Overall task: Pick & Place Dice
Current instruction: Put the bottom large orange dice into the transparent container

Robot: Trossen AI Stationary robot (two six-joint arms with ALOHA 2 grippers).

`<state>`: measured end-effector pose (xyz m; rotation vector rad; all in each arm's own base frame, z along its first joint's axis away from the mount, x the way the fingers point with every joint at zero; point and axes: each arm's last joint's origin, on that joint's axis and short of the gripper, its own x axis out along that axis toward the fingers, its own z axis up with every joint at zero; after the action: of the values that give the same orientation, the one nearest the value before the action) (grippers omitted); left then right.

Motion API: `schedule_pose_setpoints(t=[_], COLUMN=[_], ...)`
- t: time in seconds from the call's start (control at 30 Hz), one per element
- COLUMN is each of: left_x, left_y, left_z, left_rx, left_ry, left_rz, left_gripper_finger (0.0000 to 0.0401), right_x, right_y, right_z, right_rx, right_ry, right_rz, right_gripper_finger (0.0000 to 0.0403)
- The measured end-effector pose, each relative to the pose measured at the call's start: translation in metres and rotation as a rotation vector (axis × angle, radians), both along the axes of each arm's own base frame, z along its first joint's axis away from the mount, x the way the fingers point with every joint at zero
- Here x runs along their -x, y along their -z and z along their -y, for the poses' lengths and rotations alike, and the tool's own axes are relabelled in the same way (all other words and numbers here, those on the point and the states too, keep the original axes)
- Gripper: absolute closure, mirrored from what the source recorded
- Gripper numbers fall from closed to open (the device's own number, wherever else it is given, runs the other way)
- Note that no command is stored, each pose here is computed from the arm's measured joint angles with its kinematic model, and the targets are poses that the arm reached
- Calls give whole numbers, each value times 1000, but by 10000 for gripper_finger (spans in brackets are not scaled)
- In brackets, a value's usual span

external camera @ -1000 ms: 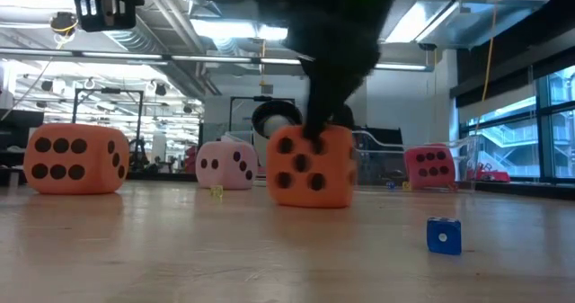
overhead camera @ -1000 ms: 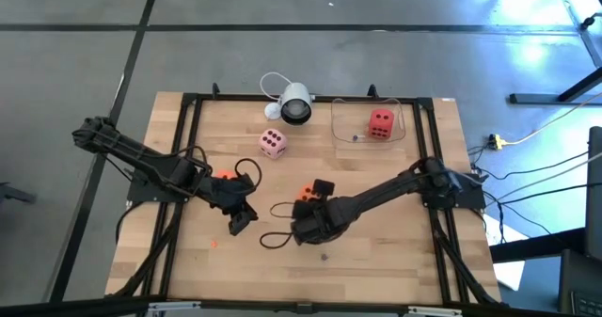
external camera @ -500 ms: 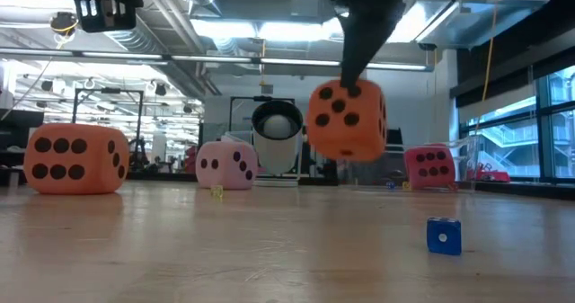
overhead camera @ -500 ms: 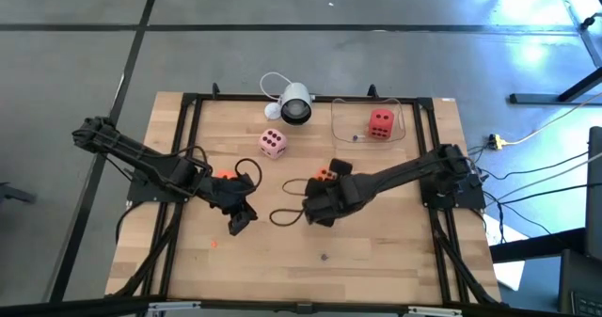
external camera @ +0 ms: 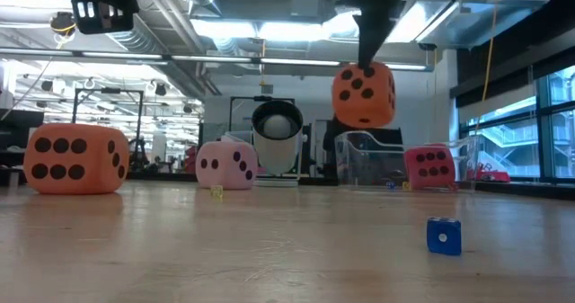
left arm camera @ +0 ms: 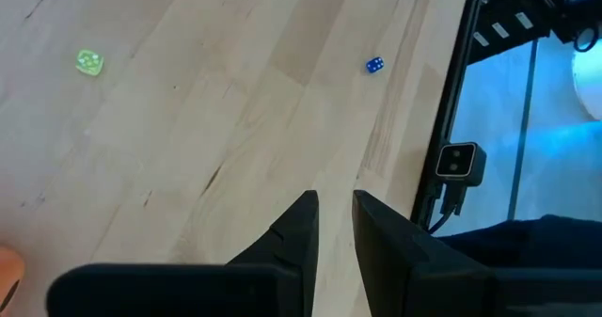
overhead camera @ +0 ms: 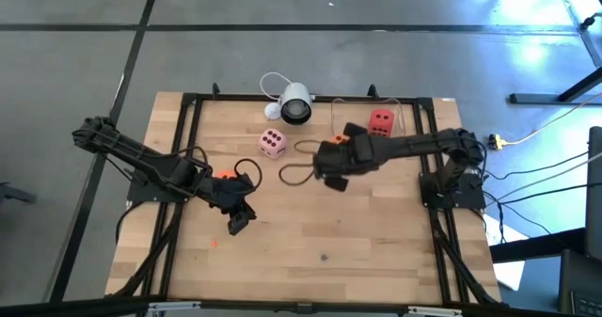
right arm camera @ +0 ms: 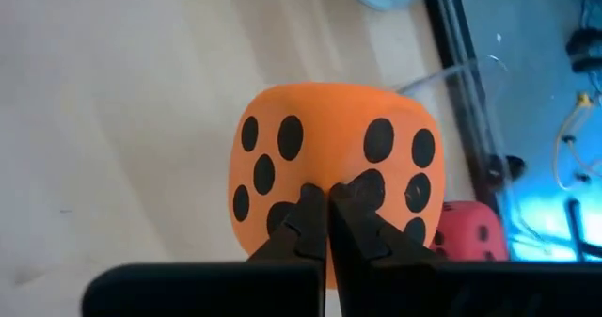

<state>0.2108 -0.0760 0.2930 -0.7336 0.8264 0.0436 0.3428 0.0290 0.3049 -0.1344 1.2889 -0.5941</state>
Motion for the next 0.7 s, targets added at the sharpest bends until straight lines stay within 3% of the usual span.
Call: schedule_pose_setpoints(t=[0.7], left_x=[0], left_y=[0], left_z=[0], left_rx=[-11], left_ry=[11], left_rz=[4], left_gripper_finger=[338], right_x=[15], right_y=[-3], right_z=[119], right_rx=[17], right_ry=[212], right_rz=[-105], right_gripper_finger=[402])
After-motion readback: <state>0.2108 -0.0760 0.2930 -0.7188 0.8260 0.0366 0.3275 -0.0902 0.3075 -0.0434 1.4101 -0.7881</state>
